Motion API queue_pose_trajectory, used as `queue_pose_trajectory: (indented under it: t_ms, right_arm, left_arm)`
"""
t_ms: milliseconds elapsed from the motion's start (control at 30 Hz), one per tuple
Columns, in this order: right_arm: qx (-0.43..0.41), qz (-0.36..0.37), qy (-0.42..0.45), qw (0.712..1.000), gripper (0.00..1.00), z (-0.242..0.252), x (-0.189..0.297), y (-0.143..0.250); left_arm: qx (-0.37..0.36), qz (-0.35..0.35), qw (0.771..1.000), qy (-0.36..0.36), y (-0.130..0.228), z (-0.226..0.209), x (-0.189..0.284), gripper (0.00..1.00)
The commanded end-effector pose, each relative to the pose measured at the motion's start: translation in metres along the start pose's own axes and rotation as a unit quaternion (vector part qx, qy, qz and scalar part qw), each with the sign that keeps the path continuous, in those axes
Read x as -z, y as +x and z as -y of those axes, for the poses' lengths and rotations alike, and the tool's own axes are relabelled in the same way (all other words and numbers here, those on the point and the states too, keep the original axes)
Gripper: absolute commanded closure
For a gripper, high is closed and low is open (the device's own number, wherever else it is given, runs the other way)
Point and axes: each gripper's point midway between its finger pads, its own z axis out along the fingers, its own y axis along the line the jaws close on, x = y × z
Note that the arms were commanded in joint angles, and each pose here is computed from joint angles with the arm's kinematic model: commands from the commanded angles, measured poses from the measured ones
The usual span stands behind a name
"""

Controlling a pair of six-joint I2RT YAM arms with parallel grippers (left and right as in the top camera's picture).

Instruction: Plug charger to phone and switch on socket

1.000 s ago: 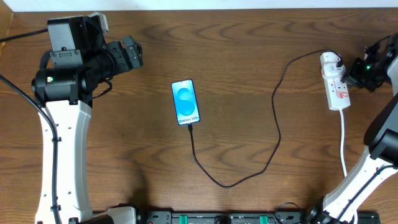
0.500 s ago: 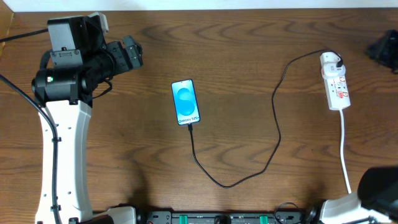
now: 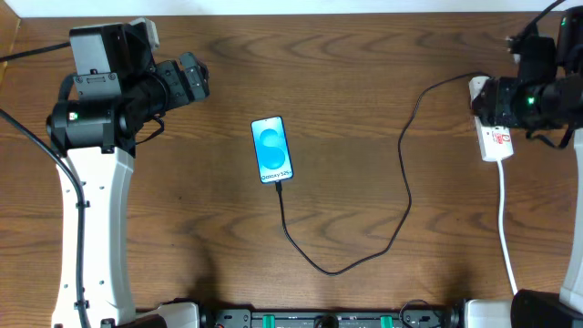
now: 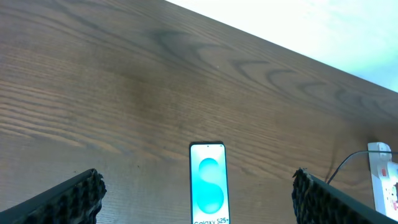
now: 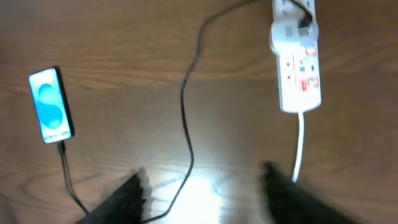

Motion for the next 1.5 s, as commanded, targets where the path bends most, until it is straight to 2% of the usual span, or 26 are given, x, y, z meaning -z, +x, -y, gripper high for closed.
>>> queue_pose_trajectory:
  t_ms: [0, 100, 1467]
  right_arm:
    - [-0.018, -0.025, 0.016, 0.999, 0.01, 0.0039, 0.0031, 0.0150]
    - [-0.020, -0.042, 0.016, 0.999, 0.01, 0.0038, 0.0037, 0.0233]
    - [-0.020, -0.041, 0.016, 0.999, 0.01, 0.0038, 0.0036, 0.0232]
  left_arm:
    - [0.001, 0.005, 1.000, -0.004, -0.0016, -0.0018, 0.0032, 0.02]
    - [0.001, 0.005, 1.000, -0.004, -0.0016, -0.0018, 0.0032, 0.02]
    - [0.001, 0.005, 1.000, -0.004, -0.0016, -0.0018, 0.0032, 0.02]
